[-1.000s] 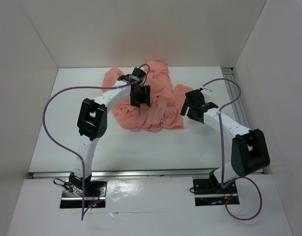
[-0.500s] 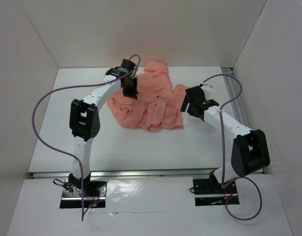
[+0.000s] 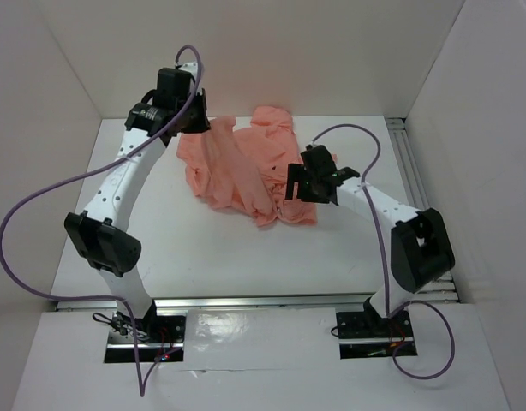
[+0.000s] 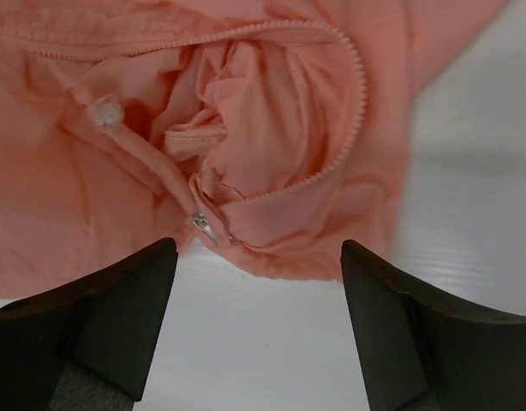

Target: Zip up the jacket

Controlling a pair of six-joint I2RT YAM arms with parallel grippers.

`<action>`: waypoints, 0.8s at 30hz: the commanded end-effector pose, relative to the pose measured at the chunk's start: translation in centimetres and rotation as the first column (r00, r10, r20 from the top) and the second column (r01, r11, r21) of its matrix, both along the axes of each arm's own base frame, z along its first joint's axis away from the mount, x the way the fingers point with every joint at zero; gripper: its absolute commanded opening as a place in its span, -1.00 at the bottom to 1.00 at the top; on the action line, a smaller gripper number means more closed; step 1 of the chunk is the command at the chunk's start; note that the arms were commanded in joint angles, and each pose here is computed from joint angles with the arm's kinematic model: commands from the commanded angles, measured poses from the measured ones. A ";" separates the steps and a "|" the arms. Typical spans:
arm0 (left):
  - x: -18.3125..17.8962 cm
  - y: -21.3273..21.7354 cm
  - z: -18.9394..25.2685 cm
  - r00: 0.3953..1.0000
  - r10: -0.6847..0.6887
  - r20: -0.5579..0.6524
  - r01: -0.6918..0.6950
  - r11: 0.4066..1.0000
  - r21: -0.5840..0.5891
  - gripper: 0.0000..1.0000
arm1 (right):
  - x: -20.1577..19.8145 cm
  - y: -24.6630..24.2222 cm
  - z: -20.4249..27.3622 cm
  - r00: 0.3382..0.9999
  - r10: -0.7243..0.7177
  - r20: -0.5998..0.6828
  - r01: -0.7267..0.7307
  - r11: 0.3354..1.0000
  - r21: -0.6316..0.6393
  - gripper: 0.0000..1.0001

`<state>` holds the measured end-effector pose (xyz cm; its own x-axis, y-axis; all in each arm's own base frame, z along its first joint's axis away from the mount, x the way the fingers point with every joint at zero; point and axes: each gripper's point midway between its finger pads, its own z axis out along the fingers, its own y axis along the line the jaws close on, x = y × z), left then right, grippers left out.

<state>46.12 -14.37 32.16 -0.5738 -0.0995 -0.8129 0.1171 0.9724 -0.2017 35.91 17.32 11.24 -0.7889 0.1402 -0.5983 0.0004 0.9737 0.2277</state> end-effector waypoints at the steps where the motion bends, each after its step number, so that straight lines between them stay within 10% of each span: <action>1: -0.2 1.5 -3.0 0.997 0.052 -0.060 -0.048 0.996 0.072 -1.00 | 0.3 3.0 -1.4 0.997 0.028 -0.073 -0.019 0.993 0.115 0.66; 4: -0.7 2.2 -4.1 0.995 0.078 -0.069 -0.071 0.993 0.096 -1.00 | 1.2 3.9 -2.0 0.998 -0.047 -0.040 0.055 0.977 0.208 0.30; 11: -1.0 2.3 -3.5 0.996 0.077 -0.042 -0.074 0.994 0.086 -1.00 | 1.6 5.8 -3.6 0.998 -0.058 -0.039 0.064 0.984 0.167 0.57; 24: -1.0 1.6 -4.4 0.995 0.070 -0.074 -0.067 0.996 0.051 -1.00 | 0.1 4.6 -6.9 0.994 -0.106 -0.040 0.104 0.993 -0.051 0.43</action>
<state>45.07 -12.62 25.87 -0.6672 -0.0774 -0.7409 0.0311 0.9908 -0.1315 35.88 22.04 4.71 -0.8096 0.2030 -0.5508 0.0911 0.9704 0.2236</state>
